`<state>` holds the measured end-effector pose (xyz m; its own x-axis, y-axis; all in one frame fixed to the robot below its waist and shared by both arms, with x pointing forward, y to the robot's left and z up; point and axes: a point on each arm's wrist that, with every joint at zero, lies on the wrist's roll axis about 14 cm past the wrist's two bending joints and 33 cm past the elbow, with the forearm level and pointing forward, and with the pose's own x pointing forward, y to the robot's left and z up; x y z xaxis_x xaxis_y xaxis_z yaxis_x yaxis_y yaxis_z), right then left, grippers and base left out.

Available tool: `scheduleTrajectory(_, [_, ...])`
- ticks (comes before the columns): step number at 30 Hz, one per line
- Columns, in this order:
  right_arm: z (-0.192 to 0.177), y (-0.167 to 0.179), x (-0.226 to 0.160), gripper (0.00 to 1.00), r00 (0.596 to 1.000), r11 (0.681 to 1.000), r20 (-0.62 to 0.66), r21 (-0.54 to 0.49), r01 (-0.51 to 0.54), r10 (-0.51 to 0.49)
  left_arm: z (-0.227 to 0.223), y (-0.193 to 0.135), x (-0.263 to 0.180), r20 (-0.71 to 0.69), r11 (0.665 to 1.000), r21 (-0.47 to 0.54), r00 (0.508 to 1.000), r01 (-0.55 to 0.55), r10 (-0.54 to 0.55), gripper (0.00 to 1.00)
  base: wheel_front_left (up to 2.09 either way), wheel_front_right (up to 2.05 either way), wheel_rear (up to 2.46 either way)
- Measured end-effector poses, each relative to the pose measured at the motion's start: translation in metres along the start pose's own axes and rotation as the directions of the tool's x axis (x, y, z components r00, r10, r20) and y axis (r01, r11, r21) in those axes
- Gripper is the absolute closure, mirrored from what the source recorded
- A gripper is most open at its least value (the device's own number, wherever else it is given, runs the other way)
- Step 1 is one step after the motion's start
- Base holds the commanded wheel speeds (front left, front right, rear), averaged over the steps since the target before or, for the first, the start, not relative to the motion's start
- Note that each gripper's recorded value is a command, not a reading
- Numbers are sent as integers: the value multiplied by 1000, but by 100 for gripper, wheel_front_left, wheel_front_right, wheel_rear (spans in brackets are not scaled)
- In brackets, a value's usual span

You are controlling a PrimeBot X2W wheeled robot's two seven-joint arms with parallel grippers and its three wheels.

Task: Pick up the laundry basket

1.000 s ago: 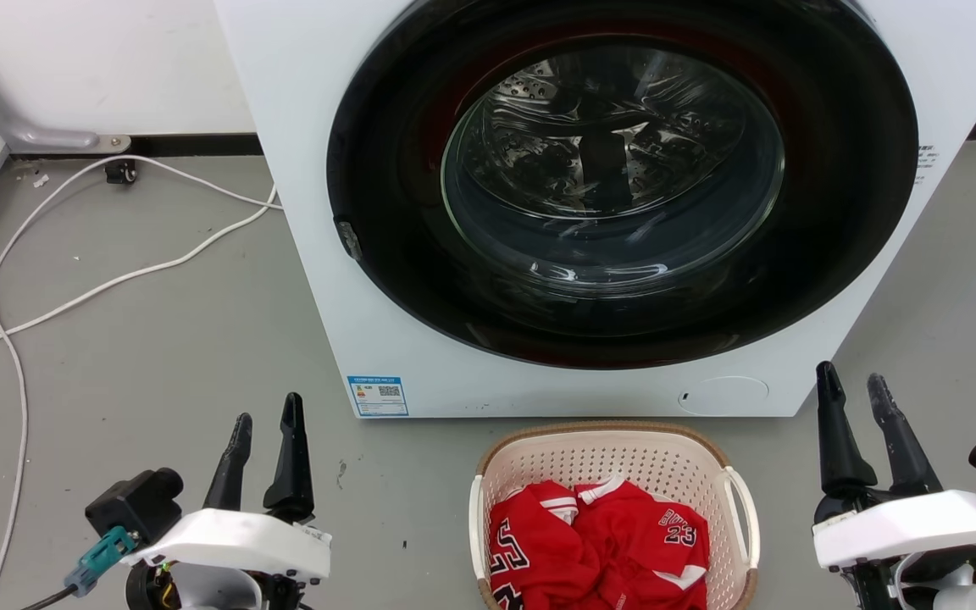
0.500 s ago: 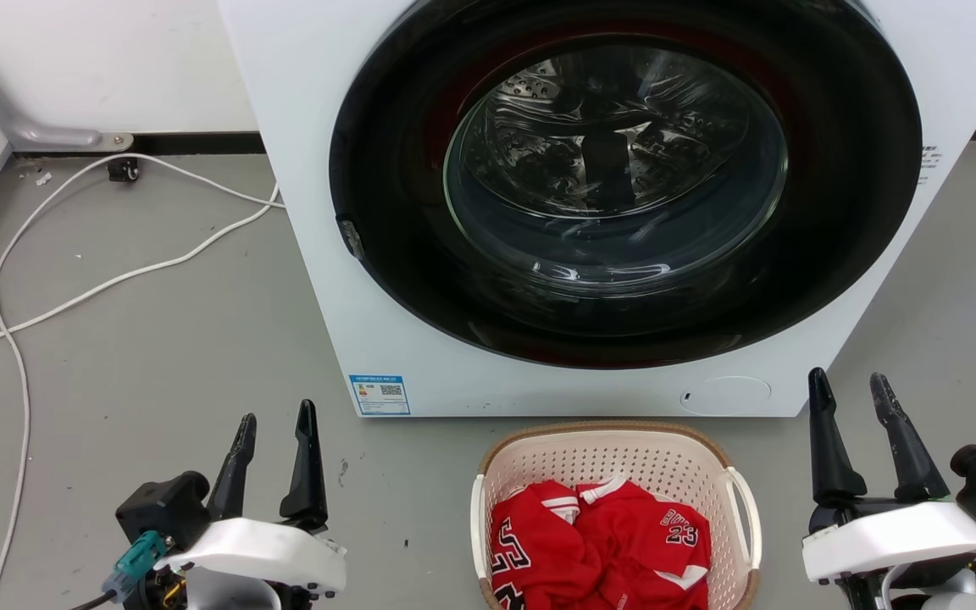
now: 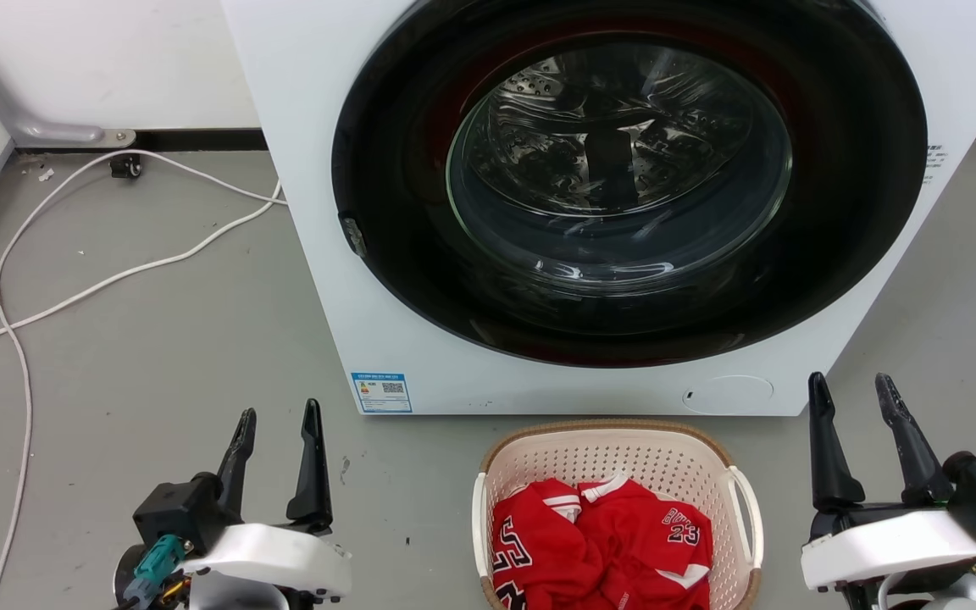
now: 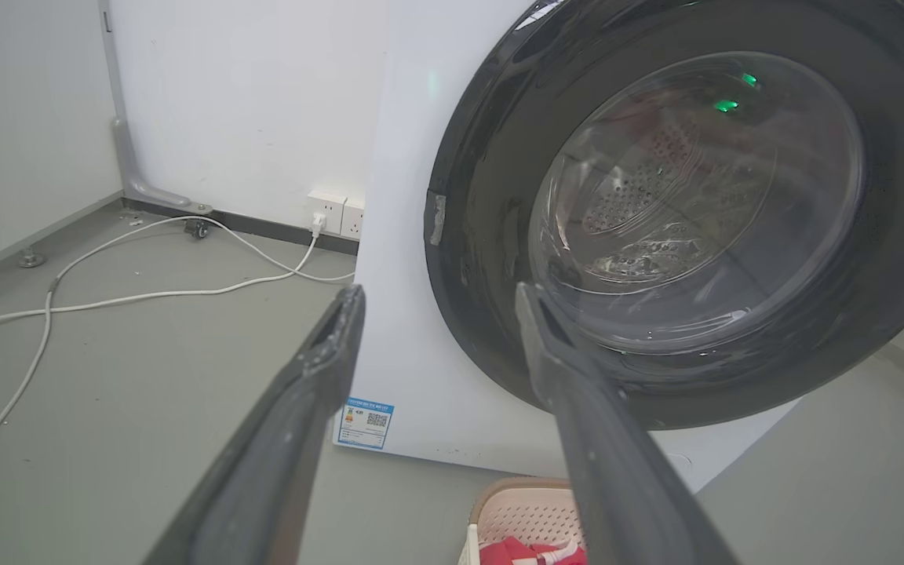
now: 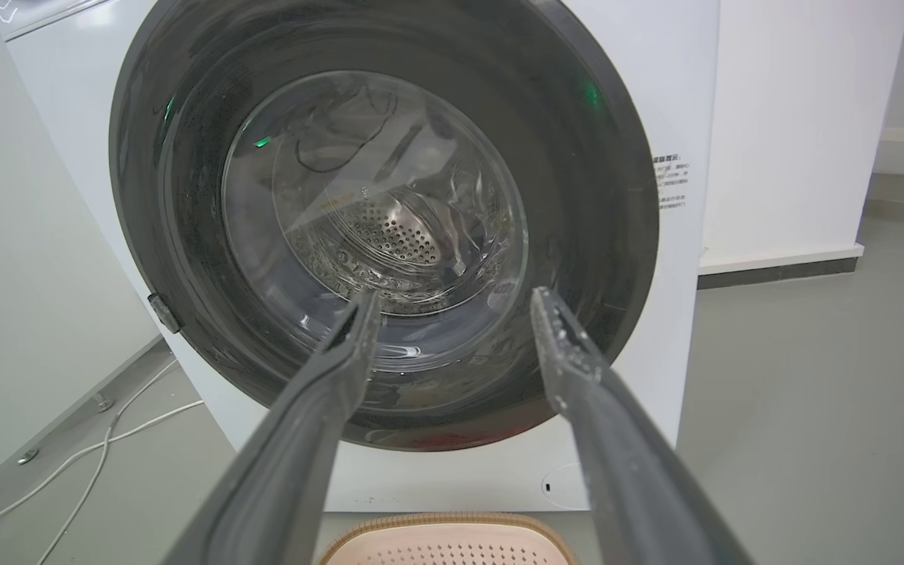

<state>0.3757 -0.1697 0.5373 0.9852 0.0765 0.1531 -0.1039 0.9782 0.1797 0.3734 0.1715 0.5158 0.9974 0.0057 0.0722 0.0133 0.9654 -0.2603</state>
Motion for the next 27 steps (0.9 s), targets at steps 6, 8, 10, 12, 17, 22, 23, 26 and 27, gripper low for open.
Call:
scheduleTrajectory(6, [1, 1, -1, 0, 1000, 999, 6, -42, -7, 7, 1, -1, -1, 11, 999, 38, 1000, 7, -7, 0, 0, 0, 0])
scheduleTrajectory(8, [1, 1, -1, 0, 1000, 998, 9, -56, -8, 9, 1, -2, -2, 13, 998, 55, 1000, 8, -8, 0, 0, 0, 0])
scheduleTrajectory(10, [1, 1, -2, 0, 1000, 997, 8, -76, -12, 13, 0, -2, -3, 14, 997, 74, 1000, 10, -12, 0, 0, 0, 0])
scheduleTrajectory(12, [1, 2, -2, 0, 1000, 996, 11, -88, -15, 16, 1, -2, -4, 16, 996, 86, 1000, 12, -13, 0, 0, 0, 0])
scheduleTrajectory(17, [0, 2, -3, 0, 1000, 993, 12, -116, -21, 23, 2, -2, -5, 23, 993, 117, 1000, 16, -19, 0, 0, 0, 0])
scheduleTrajectory(22, [0, 3, -4, 0, 999, 989, 14, -144, -27, 30, 2, -3, -6, 31, 990, 142, 999, 21, -25, 0, 0, 0, 0])
scheduleTrajectory(23, [0, 3, -4, 0, 999, 988, 13, -149, -28, 30, 3, -3, -6, 34, 989, 147, 999, 23, -28, 0, 0, 0, 0])
scheduleTrajectory(26, [1, 3, -4, 0, 999, 986, 16, -163, -30, 33, 4, -5, -6, 38, 987, 159, 999, 28, -34, 0, 0, 0, 0])
scheduleTrajectory(27, [1, 3, -4, 0, 999, 985, 17, -169, -31, 34, 3, -5, -6, 37, 986, 163, 999, 30, -37, 0, 0, 0, 0])
